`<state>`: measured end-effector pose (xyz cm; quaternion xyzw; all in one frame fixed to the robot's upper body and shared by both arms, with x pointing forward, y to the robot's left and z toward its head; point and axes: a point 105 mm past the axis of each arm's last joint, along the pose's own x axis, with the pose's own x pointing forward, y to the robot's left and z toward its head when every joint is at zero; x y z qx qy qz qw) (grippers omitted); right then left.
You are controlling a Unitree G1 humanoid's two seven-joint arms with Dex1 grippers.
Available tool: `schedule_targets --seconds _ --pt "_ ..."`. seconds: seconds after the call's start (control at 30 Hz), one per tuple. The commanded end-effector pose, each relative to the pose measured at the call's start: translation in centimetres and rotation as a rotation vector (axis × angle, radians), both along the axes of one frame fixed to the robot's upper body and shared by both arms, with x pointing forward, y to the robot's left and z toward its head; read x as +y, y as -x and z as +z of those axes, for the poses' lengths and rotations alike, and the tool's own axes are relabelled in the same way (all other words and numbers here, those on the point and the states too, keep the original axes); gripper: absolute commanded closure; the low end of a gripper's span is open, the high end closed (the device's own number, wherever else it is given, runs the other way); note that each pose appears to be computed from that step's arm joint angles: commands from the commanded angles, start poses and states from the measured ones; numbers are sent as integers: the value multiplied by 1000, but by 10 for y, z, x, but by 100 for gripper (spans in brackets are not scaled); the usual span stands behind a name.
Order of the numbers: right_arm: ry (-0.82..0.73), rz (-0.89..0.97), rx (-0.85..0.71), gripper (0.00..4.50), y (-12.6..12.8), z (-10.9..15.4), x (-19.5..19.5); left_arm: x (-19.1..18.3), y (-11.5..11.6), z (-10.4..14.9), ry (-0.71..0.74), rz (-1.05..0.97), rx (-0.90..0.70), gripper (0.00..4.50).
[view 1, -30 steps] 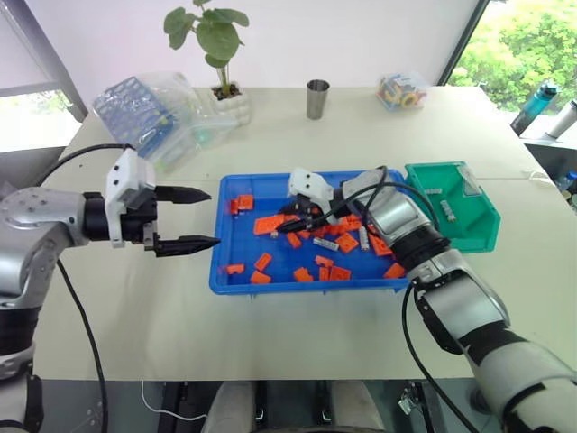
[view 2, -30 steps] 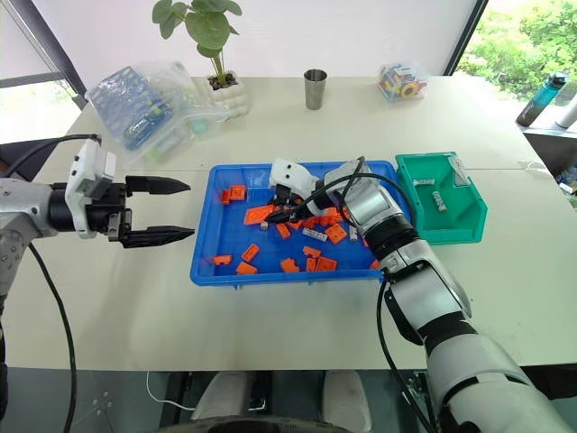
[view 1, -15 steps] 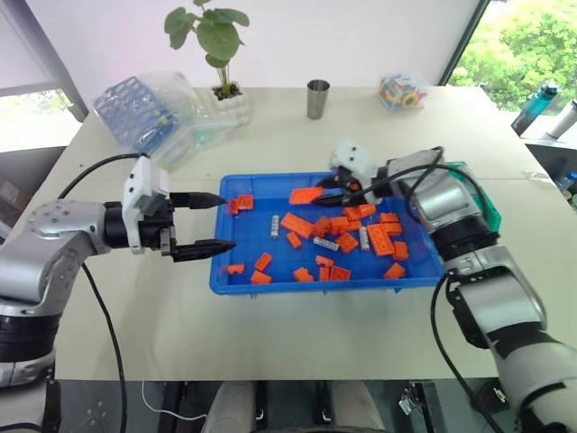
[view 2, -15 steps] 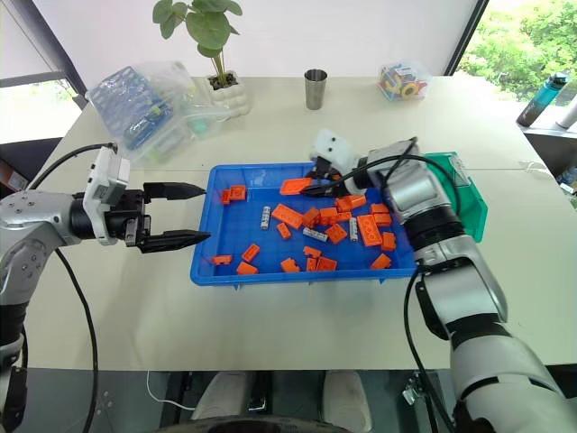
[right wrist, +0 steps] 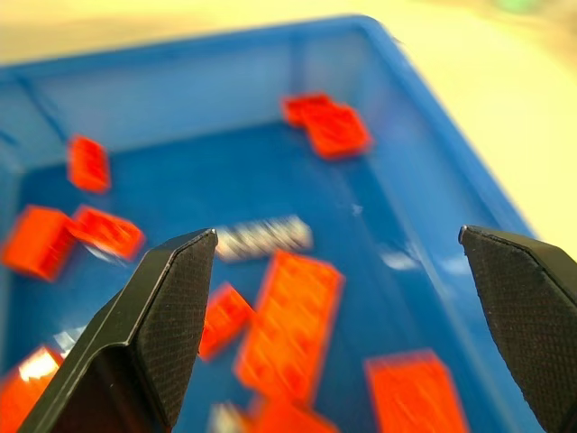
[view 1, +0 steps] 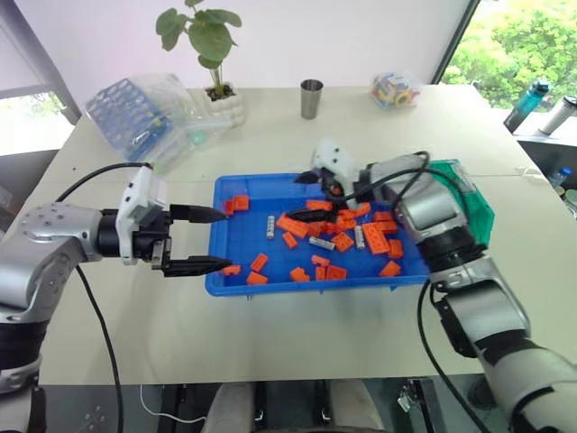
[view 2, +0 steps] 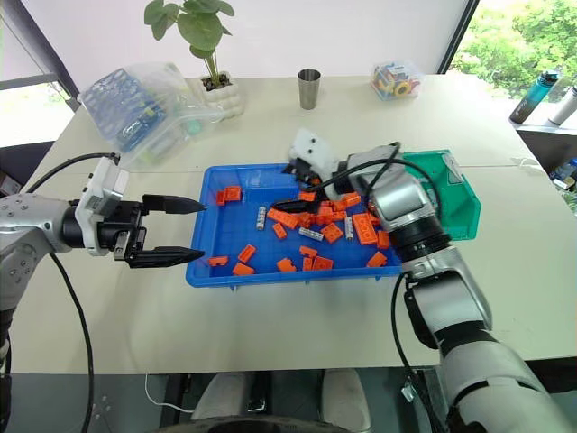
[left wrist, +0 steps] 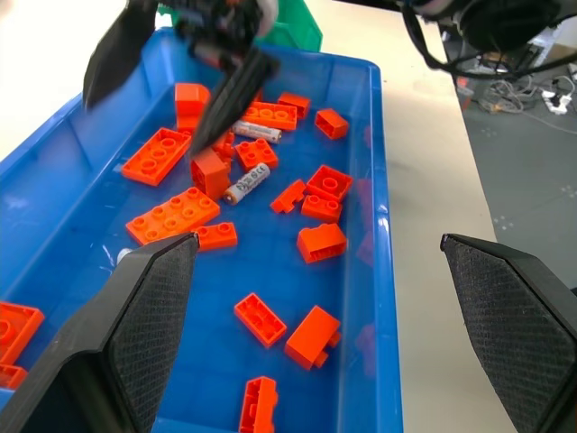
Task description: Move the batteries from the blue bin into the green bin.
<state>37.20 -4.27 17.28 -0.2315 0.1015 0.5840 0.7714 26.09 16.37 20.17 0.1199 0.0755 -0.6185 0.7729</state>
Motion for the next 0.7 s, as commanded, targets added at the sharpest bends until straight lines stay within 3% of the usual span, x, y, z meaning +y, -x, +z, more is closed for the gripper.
schedule_targets --seconds 0.03,0.3,0.7 --pt "22 38 -12 7 4 -7 18 -2 2 5 -1 -6 -38 0" --pt "147 122 -41 7 4 -32 37 -5 -1 15 62 24 -103 0" --pt "148 92 -9 7 -13 -41 45 -6 0 15 66 37 -99 0"
